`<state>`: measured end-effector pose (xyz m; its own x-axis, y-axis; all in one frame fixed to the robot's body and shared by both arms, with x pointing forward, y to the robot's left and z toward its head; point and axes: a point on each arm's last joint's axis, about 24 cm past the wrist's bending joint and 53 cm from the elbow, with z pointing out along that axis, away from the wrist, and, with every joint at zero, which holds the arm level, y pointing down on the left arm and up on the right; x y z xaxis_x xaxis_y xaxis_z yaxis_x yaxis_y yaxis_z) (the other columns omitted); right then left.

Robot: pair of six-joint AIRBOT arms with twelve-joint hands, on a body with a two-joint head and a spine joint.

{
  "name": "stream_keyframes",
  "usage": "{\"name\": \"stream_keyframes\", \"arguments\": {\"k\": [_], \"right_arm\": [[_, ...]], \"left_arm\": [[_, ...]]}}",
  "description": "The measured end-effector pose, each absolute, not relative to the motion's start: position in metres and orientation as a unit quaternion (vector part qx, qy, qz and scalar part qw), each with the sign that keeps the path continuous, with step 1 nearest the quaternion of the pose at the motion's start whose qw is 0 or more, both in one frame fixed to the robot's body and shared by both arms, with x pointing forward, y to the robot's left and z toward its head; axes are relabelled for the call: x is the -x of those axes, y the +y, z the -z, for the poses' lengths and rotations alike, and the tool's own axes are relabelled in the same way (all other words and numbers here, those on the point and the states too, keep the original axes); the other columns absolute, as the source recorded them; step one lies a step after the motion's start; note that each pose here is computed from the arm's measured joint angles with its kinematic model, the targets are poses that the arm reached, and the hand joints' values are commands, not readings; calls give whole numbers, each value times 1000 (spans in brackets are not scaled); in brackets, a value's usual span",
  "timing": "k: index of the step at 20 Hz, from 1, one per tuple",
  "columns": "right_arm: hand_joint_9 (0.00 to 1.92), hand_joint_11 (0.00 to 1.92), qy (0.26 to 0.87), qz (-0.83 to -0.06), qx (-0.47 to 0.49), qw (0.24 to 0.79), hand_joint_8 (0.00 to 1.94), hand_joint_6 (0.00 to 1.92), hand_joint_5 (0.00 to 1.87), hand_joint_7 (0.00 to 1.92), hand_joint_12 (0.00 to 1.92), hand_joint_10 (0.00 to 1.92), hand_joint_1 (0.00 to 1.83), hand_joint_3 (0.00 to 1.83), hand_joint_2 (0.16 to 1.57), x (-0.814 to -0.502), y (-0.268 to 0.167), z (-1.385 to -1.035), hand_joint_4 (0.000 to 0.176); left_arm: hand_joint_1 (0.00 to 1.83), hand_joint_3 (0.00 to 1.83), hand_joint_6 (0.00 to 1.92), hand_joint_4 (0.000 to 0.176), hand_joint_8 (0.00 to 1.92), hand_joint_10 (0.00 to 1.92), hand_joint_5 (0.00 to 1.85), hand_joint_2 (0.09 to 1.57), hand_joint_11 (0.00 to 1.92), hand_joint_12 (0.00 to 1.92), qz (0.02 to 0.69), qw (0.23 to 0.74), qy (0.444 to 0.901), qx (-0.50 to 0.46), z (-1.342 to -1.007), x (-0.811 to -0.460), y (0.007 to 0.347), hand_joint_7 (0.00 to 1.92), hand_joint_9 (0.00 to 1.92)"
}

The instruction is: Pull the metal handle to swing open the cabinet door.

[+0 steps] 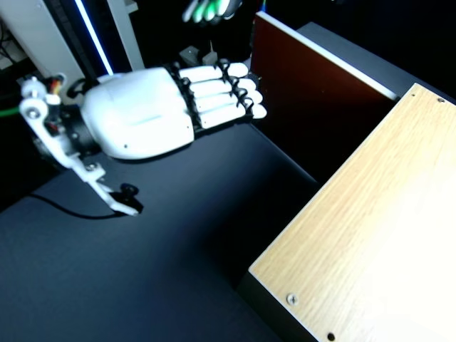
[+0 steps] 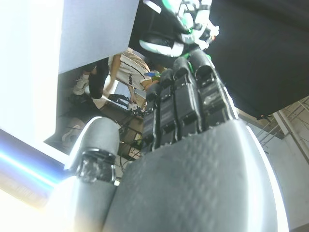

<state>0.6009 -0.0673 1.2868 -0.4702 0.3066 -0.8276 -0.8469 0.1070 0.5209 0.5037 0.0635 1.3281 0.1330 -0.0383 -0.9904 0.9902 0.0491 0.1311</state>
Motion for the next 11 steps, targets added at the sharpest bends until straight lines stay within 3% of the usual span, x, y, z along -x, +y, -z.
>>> {"name": "stream_keyframes", "arguments": {"k": [11], "right_arm": [[119,0,570,-622,262,469,0,0,93,133,389,0,0,0,1524,-598,-63,-1298,0]], "left_arm": [[0,254,2,0,2,2,160,1571,0,514,464,554,467,-510,-1328,-504,63,217,216]]}}
